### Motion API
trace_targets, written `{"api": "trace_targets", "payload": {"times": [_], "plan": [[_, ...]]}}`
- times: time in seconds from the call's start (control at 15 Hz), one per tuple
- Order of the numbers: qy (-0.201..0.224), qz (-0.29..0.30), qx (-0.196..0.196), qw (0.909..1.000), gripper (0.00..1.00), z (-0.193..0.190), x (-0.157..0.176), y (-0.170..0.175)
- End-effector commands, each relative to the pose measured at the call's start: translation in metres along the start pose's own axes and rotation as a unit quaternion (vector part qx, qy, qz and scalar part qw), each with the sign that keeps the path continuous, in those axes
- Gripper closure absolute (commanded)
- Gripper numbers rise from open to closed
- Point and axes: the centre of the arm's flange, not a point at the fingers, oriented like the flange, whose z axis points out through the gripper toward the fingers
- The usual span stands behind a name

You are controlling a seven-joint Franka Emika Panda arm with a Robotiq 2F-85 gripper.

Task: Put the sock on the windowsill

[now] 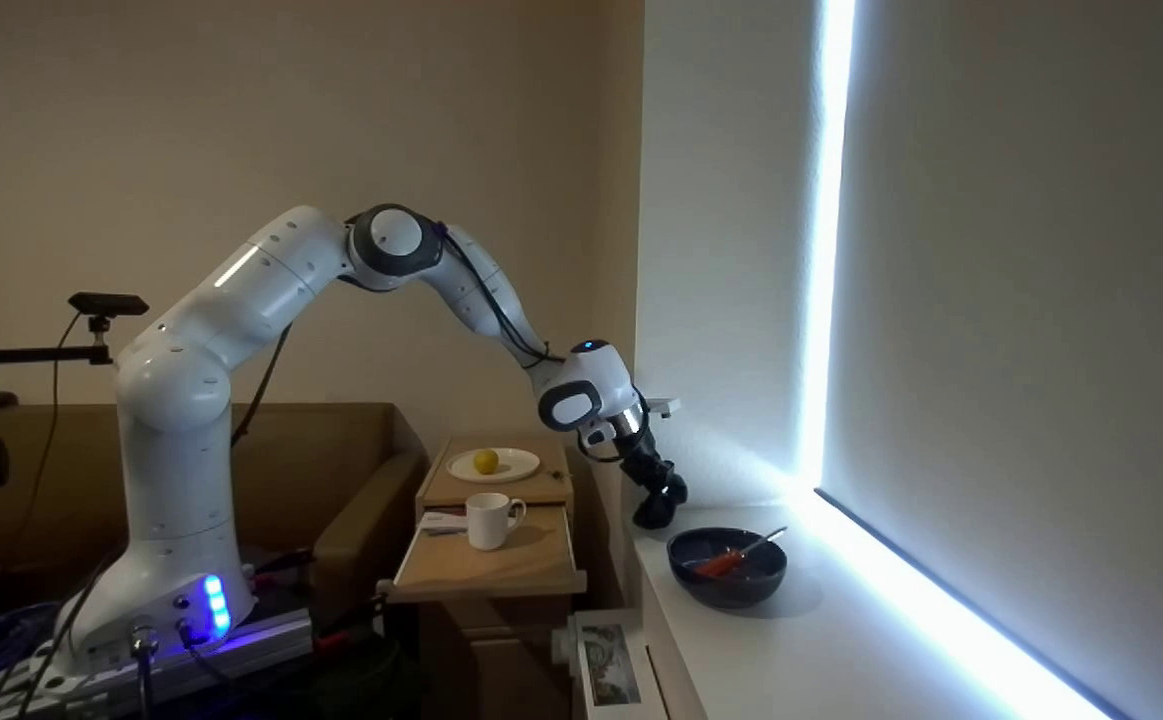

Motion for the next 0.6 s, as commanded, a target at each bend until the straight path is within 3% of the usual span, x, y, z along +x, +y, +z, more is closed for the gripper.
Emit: {"api": "trace_targets", "payload": {"times": [0.0,0.13,0.2,0.27,0.53], "plan": [[0.007,0.075,0.002,0.9971,0.97,0.037,-0.018,-0.039],[0.035,0.067,-0.07,0.9947,0.97,0.041,-0.014,-0.041],[0.047,0.062,-0.088,0.9931,0.97,0.047,-0.014,-0.038],[0.039,0.052,-0.051,0.9966,0.9,0.021,0.001,-0.026],[0.047,0.062,-0.076,0.9941,0.9,0.034,-0.002,-0.036]]}}
